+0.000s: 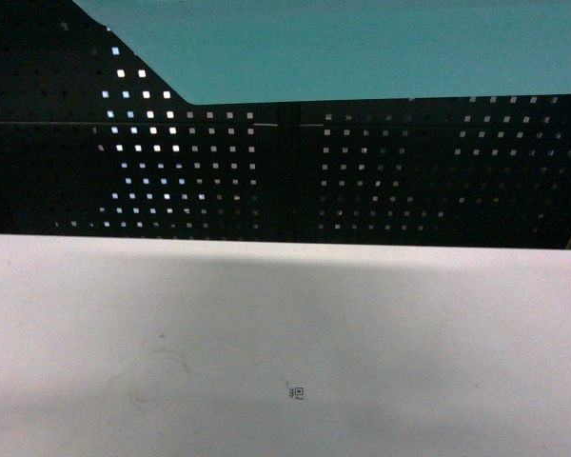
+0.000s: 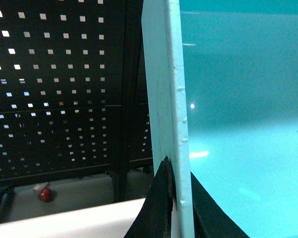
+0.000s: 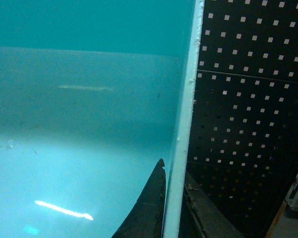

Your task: Stack blue boxes stably on right

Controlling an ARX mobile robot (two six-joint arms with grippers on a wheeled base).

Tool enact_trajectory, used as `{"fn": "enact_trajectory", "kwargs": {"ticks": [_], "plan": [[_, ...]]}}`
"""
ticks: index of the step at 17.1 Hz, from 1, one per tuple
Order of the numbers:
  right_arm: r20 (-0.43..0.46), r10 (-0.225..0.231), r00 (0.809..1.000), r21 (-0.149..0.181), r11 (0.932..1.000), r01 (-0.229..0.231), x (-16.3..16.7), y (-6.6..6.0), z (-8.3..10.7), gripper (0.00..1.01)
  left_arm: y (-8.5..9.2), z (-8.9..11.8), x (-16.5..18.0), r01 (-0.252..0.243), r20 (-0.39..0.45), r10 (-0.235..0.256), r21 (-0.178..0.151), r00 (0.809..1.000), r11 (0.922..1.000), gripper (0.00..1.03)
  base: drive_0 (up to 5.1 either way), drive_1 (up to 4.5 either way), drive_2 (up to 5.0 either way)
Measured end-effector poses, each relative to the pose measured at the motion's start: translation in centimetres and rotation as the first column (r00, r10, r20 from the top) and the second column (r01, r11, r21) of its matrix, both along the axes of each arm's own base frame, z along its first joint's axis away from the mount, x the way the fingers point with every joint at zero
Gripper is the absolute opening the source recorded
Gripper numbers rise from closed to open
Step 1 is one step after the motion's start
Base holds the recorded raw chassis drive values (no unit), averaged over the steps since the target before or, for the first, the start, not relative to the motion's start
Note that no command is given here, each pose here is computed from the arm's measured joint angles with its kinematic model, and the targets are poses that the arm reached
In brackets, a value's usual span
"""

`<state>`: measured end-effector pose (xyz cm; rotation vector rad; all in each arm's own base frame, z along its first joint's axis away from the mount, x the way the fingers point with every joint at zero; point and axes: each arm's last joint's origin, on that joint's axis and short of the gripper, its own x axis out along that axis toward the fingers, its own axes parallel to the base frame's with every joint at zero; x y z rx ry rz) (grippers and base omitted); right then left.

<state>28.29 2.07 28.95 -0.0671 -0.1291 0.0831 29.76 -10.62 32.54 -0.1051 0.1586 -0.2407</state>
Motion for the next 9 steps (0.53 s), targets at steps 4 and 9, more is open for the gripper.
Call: {"fn": "enact_trajectory", "kwargs": {"ticks": [4, 9], "plan": [[-0.026, -0.001, 1.000, 0.005, 1.0000, 0.001, 0.31, 0.02, -0.71, 0.07, 0.02, -0.85, 0.01, -0.003, -0.021, 0.003, 0.017, 1.000, 0.9999, 0.02, 0.0, 0.00, 0.0], [-0.024, -0.003, 1.000, 0.006, 1.0000, 0.003, 0.30, 0.01, -0.68, 0.07, 0.12, -0.81, 0.04, -0.006, -0.017, 0.006, 0.016, 1.000, 0.9999, 0.02, -1.7, -1.65, -1.7]]}}
